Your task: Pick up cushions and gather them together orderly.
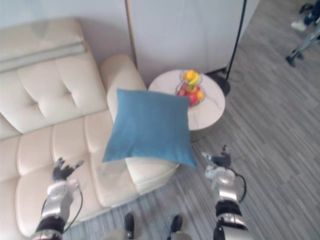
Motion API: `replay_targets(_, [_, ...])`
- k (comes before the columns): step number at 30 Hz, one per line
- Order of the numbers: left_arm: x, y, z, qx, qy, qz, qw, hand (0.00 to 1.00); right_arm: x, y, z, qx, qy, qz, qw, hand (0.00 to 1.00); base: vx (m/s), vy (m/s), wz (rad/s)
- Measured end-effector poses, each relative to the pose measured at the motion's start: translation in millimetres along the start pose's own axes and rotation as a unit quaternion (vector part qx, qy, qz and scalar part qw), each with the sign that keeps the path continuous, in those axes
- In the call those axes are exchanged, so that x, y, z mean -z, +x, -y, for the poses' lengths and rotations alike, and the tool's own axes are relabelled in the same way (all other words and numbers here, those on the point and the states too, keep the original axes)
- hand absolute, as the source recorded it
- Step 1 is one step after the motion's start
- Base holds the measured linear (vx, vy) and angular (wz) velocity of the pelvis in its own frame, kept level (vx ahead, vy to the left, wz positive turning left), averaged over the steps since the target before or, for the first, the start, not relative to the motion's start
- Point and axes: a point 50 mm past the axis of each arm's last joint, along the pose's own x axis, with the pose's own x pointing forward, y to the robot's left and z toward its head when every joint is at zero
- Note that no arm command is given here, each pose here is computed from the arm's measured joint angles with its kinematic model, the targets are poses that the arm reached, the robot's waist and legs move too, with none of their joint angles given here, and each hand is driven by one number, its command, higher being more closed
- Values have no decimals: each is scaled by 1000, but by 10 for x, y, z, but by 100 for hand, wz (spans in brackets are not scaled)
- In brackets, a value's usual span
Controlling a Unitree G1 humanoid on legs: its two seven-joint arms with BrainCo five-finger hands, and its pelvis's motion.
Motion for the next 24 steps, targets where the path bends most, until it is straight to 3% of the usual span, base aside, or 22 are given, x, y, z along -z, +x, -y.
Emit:
replay_targets(6, [-789, 169, 606, 68, -14, 103, 992, 0, -637, 163, -417, -30, 34, 61, 997, 0, -78, 11, -4])
replay_targets(12, [-1187, 110, 1049, 123, -5, 156, 980, 0, -1040, 179, -684, -57, 41, 100, 992, 0, -39, 1, -9])
replay_targets(13, [-1216, 107, 1078, 127, -4, 159, 979, 0, -1068, 178, -698, -57, 44, 103, 992, 100, -42, -9, -5])
replay_targets(14, [-1275, 99, 1150, 134, -4, 164, 977, 100, -1136, 173, -736, -61, 52, 109, 991, 100, -33, -9, -5])
replay_targets(24, [-1538, 113, 1193, 130, -22, 189, 973, 100, -1440, 80, -936, -98, 90, 145, 980, 100, -19, -5, -2])
